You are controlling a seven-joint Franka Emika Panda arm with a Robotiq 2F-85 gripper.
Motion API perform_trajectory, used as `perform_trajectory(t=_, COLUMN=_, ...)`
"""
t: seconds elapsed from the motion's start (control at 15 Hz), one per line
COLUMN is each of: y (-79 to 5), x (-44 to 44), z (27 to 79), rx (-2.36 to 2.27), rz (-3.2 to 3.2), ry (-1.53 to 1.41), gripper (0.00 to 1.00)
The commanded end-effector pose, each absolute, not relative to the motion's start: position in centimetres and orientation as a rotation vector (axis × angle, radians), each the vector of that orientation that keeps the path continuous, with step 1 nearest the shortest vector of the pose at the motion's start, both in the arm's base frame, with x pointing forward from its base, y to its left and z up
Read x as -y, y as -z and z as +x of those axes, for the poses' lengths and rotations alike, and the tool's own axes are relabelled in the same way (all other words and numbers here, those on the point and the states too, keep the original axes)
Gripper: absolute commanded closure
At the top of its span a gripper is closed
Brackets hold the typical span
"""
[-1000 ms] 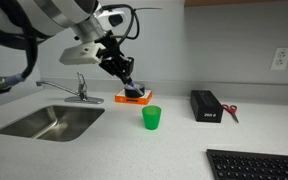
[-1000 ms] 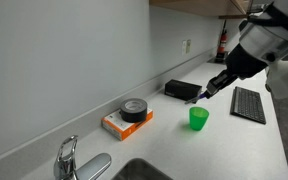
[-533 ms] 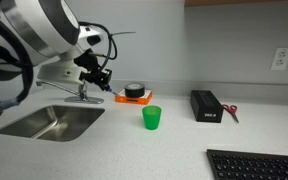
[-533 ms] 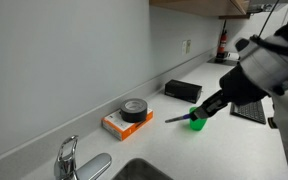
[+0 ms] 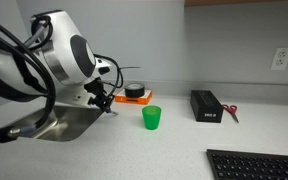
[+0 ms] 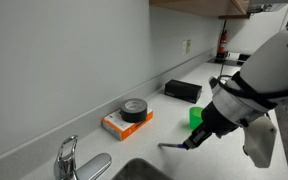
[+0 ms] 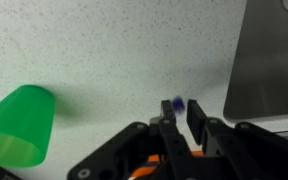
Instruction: Remove the blue pen from the green cup and put it on the countertop
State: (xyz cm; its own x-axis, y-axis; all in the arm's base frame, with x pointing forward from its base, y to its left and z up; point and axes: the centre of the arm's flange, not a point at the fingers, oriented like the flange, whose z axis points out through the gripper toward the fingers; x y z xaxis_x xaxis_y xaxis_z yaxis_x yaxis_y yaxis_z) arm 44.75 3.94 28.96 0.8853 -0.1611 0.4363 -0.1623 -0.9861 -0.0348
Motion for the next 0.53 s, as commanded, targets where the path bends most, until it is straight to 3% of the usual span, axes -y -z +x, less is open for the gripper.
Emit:
perform_trajectory(t=0.0, y=-28.1, x=-3.3, z=46.9, rx=0.281, rz=3.094, ry=-0.605, gripper=0.46)
perform_trajectory(t=0.33, y=-27.2, x=-3.3, z=47.6, rx=0.313, rz=3.130, ry=-0.533, gripper=0.06)
perform_trajectory(t=0.47, y=-27.3, x=-3.3, z=47.9, rx=0.330, rz=3.137, ry=-0.507, gripper=0.00)
